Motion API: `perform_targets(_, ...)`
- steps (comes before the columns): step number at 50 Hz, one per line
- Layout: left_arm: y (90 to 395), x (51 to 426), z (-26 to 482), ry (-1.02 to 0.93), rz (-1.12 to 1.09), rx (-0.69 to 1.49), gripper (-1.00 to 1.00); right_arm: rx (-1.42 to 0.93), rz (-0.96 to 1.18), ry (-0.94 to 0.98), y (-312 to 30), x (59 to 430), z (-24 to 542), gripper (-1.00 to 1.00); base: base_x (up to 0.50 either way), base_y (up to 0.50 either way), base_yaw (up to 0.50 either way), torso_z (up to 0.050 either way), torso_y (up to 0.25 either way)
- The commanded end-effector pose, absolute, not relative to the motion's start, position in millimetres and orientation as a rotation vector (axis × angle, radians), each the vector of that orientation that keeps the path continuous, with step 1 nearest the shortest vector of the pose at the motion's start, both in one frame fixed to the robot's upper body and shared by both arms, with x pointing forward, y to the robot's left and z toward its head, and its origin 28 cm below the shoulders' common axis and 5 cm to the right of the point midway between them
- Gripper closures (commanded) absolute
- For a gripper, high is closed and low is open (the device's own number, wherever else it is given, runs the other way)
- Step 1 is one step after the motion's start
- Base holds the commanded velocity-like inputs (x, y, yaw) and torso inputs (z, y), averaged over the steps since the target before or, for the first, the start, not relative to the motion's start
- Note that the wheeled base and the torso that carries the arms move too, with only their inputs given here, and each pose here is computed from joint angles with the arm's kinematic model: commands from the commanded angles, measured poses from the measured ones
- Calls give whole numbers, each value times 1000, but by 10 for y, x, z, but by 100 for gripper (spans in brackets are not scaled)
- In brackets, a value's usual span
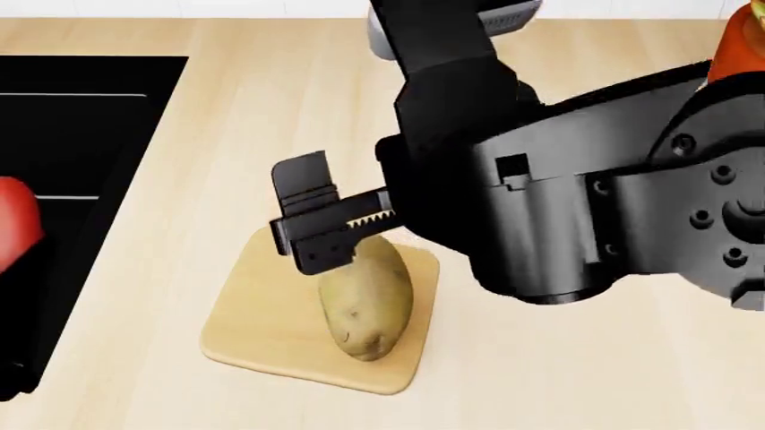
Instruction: Pick the vegetables from the sink and place them on the cutting board.
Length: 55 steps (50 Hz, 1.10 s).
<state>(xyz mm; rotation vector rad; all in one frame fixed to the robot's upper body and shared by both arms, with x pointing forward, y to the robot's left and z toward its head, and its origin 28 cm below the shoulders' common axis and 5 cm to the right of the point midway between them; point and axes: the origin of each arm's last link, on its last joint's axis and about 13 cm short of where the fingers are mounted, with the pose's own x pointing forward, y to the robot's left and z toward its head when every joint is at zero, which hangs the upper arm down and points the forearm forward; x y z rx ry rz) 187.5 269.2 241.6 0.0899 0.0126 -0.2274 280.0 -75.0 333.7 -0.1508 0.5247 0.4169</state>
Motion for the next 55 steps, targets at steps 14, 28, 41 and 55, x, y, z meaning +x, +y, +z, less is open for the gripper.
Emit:
perform_targets(14,1951,2224,2481,49,-464,205,100,-68,318,19,-1015,2147,3601,-100,0,0,0,0,1)
perform_targets(28,1780,2555,2352,98,-451,246,100,-29,314,-60,-1117,1972,3770,-100,0,0,0,0,0)
perform_targets(41,1711,2669,2256,135,-452,267,100,-29,324,-55,-1120,1961,3786,-100,0,0,0,0,0)
perform_targets(55,1697,2760,2115,173,-425,291,100,-18,321,-55,-1136,1920,3776,-100,0,0,0,1,0)
